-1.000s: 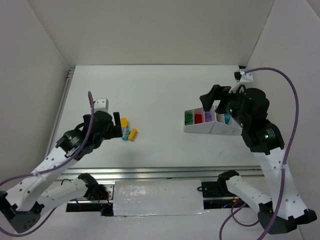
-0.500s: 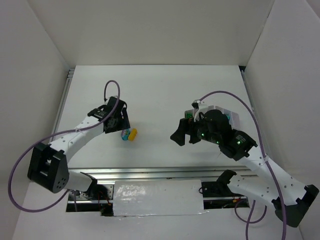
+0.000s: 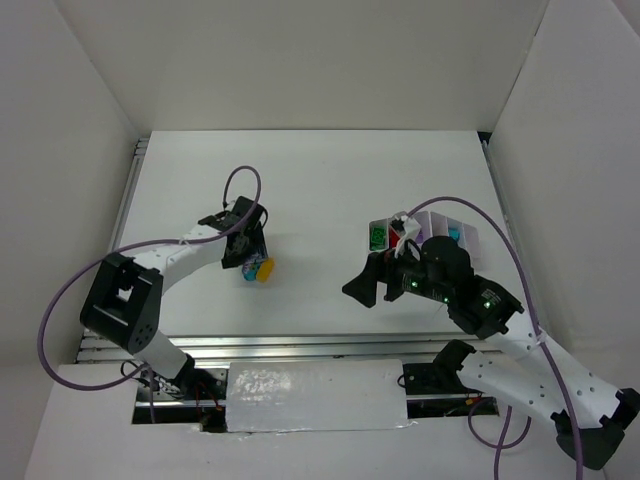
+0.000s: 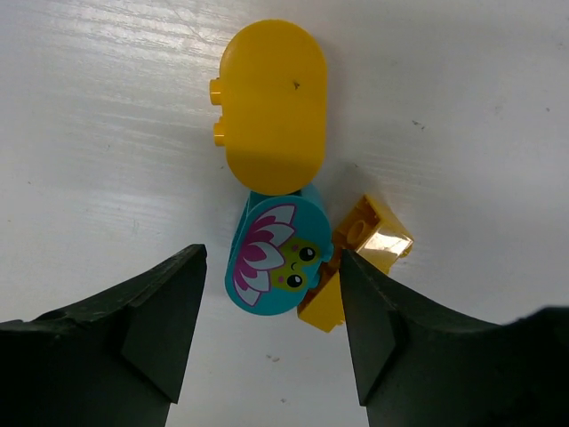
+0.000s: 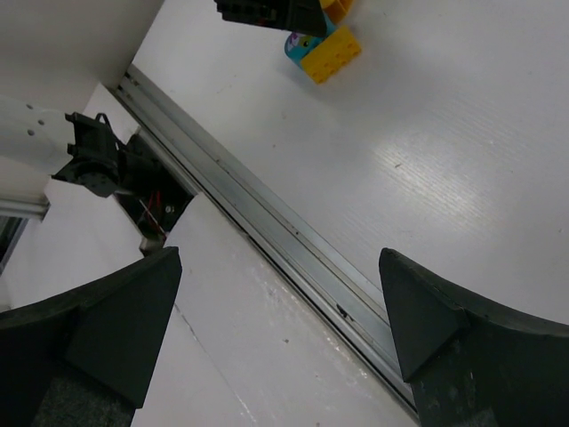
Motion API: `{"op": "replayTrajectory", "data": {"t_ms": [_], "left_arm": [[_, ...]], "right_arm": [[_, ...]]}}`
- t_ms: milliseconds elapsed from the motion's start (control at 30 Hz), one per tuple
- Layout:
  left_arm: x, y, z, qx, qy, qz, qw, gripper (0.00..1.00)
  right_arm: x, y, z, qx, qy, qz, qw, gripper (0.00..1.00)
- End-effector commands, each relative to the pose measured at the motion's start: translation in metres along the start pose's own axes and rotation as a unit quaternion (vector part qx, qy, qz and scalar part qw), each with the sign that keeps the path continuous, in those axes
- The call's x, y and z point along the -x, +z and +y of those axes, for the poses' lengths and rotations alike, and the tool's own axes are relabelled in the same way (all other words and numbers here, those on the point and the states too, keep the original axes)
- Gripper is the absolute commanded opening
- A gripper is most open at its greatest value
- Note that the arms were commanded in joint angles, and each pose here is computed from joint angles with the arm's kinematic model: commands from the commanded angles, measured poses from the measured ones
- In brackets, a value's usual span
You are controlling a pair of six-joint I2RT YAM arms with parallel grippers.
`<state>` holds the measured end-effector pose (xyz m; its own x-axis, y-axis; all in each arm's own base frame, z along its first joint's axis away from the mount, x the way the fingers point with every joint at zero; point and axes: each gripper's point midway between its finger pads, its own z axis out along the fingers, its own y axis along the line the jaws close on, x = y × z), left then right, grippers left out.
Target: Sort the legos into containers by color
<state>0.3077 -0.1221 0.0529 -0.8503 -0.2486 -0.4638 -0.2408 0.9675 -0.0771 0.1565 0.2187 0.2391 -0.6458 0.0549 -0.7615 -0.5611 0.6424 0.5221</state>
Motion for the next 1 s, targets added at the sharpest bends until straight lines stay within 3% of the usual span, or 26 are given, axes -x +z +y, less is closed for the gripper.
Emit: {"op": "replayTrajectory", "data": {"t_ms": [0, 200, 567, 667, 700, 767, 933, 967], "left_arm": [[0.012, 0.004, -0.003, 0.008, -0.017, -0.021, 1.000, 0.73], [-0.002, 0.017, 0.006, 0.026, -0.016, -0.011, 0.999, 0.66], [-0.019, 0.023, 0.013, 0.021, -0.012, 0.000, 1.000, 0.65], [-0.022, 0.023, 0.017, 0.024, -0.008, -0.001, 1.000, 0.52], [-0.022, 0.023, 0.017, 0.024, -0.008, -0.002, 1.000, 0.37], [-0.024, 0.022, 0.018, 0.024, -0.006, -0.001, 1.000, 0.23], [-0.025, 0.017, 0.021, 0.022, -0.006, -0.004, 1.000, 0.08], [-0.024, 0.015, 0.020, 0.020, -0.006, -0.005, 1.000, 0.00]], "right_arm": [[-0.005, 0.005, 0.008, 0.032, -0.004, 0.001, 0.999, 1.00], [-0.009, 0.008, 0.010, 0.041, -0.004, 0.009, 0.999, 1.00], [-0.010, 0.011, 0.008, 0.037, -0.001, 0.015, 0.999, 1.00], [-0.009, 0.012, 0.008, 0.036, -0.001, 0.010, 0.999, 1.00], [-0.010, 0.013, 0.006, 0.035, 0.001, 0.011, 0.999, 1.00], [-0.012, 0.015, 0.005, 0.035, 0.004, 0.011, 0.999, 1.00], [-0.015, 0.019, 0.002, 0.033, 0.010, 0.009, 0.999, 1.00], [-0.017, 0.020, 0.000, 0.030, 0.012, 0.012, 0.999, 1.00]]}}
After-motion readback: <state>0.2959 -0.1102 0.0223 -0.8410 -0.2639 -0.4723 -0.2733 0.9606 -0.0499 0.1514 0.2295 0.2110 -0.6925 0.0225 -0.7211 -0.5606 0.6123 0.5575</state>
